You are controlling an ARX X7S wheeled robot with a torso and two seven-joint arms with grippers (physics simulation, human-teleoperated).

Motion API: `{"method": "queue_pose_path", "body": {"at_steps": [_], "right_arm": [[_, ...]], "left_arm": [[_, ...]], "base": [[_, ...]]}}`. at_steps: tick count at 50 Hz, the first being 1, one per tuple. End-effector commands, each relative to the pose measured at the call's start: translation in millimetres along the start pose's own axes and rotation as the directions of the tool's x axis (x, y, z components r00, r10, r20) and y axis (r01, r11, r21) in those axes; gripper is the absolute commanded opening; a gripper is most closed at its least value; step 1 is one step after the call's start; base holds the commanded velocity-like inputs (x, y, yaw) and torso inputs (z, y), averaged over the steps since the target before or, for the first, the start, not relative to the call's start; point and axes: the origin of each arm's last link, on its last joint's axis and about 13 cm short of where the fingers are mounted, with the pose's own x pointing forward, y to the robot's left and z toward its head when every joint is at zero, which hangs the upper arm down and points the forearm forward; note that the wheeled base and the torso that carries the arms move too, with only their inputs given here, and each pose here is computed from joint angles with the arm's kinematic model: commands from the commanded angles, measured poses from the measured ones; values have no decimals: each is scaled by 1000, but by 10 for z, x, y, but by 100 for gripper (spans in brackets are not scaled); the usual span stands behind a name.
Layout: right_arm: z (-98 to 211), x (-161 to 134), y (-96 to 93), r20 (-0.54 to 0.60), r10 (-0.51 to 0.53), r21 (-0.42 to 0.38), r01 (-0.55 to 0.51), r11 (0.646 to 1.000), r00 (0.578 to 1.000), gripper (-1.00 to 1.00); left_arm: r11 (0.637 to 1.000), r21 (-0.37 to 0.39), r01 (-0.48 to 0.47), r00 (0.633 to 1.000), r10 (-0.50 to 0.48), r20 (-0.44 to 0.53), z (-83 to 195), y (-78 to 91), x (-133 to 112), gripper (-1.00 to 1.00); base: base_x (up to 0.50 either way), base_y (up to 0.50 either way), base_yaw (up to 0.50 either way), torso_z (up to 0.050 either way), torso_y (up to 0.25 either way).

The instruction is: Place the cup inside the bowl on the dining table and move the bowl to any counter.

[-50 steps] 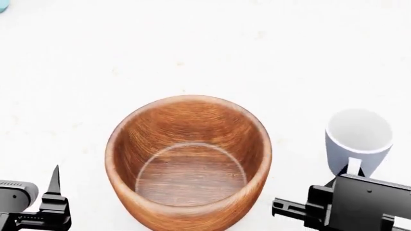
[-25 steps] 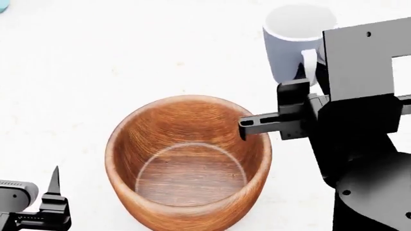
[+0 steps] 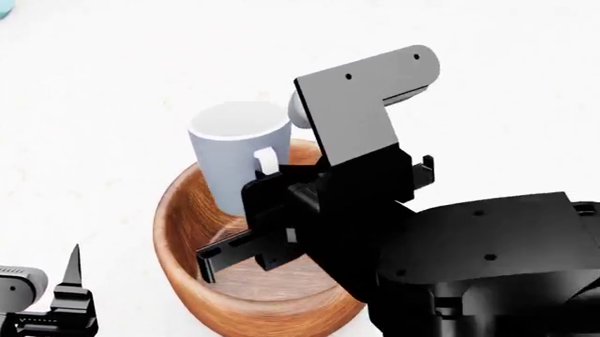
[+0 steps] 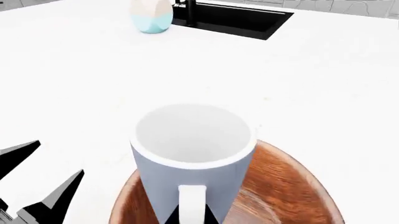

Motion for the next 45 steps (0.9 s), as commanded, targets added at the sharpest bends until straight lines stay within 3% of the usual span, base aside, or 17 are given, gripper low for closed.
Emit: {"method": "queue_pose_path", "body": {"at_steps": [1, 22, 45], "right_arm": [[-170, 205, 10, -65, 30, 41, -27, 999, 997, -100], [-230, 202, -29, -86, -50, 0, 50, 999, 995, -100], [-356, 309, -48, -138, -56, 16, 59, 998, 989, -100]], "left_arm": [[1000, -16, -8, 1000, 9, 26, -5, 1, 21, 100], [1000, -16, -10, 1000, 10, 23, -24, 9, 21, 100], [1000, -20, -9, 1000, 9, 21, -25, -3, 30, 100]], "base": [[0, 0, 0, 0, 0], [0, 0, 0, 0, 0], [0, 0, 0, 0, 0]]}}
